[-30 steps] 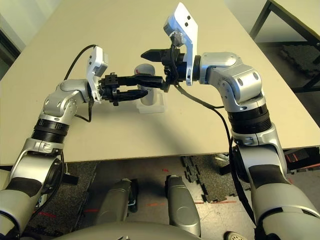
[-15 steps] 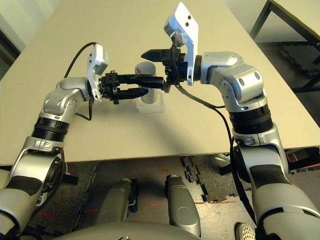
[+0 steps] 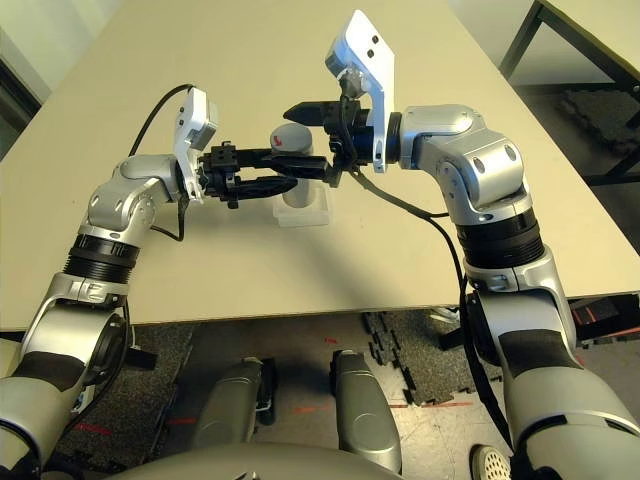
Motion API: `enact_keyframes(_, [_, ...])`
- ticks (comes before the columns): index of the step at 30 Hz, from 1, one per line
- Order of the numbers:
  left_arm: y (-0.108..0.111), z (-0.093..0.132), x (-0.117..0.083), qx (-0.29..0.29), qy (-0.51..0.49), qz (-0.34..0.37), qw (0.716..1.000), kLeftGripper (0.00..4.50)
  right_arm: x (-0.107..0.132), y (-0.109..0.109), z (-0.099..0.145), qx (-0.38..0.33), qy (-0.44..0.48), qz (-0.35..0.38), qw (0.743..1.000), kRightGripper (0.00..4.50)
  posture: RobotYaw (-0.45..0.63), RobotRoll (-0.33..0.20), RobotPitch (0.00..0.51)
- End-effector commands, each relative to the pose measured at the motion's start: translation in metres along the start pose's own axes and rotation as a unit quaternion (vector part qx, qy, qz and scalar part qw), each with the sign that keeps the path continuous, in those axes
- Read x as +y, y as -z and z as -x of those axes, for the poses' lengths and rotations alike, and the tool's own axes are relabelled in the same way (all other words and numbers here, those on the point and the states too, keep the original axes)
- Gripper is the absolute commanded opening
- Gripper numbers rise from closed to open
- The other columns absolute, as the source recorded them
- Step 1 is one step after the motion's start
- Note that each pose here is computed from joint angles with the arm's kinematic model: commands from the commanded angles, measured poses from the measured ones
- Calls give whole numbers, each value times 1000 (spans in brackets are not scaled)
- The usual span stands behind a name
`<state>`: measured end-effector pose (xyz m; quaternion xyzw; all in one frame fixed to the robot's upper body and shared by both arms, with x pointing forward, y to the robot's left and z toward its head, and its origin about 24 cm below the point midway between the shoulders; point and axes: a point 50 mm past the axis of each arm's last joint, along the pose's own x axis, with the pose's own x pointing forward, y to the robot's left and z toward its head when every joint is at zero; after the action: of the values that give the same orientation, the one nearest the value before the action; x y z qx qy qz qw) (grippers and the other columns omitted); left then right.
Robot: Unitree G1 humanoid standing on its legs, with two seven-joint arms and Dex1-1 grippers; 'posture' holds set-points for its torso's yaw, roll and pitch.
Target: Pour the medicine from the bottle into the box.
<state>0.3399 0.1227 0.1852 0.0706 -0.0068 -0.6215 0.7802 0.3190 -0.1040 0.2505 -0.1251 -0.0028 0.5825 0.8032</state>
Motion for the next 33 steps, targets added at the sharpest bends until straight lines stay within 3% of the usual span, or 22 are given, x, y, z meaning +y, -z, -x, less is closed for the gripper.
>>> enact_keyframes(1, [-2,-1,0,1,6,-8,1000,2368,1,3,0,1,-3,-1,1000,4113,-106,0,117])
enact_keyframes(6, [-1,-1,0,2,5,-7,1000,2368,1,2,-1,-3,-2,1,1000,2573,-105,0,119])
enact_keyframes(16, [1,0,-1,8,4,-7,1000,2368,-2,-13,-2,-33,5,-13,999,2575,-101,0,117])
enact_keyframes(22, [2,0,-1,9,2,-7,1000,2368,-10,-33,-3,-90,36,-86,992,2575,-99,0,118])
enact_keyframes(26, [1,0,0,6,-2,-9,1000,2368,-26,-37,1,-116,92,-123,981,2575,-98,0,120])
enact_keyframes(33, [-11,5,25,-27,-124,-39,991,2368,-70,-6,20,-83,297,-99,946,2575,-94,0,122])
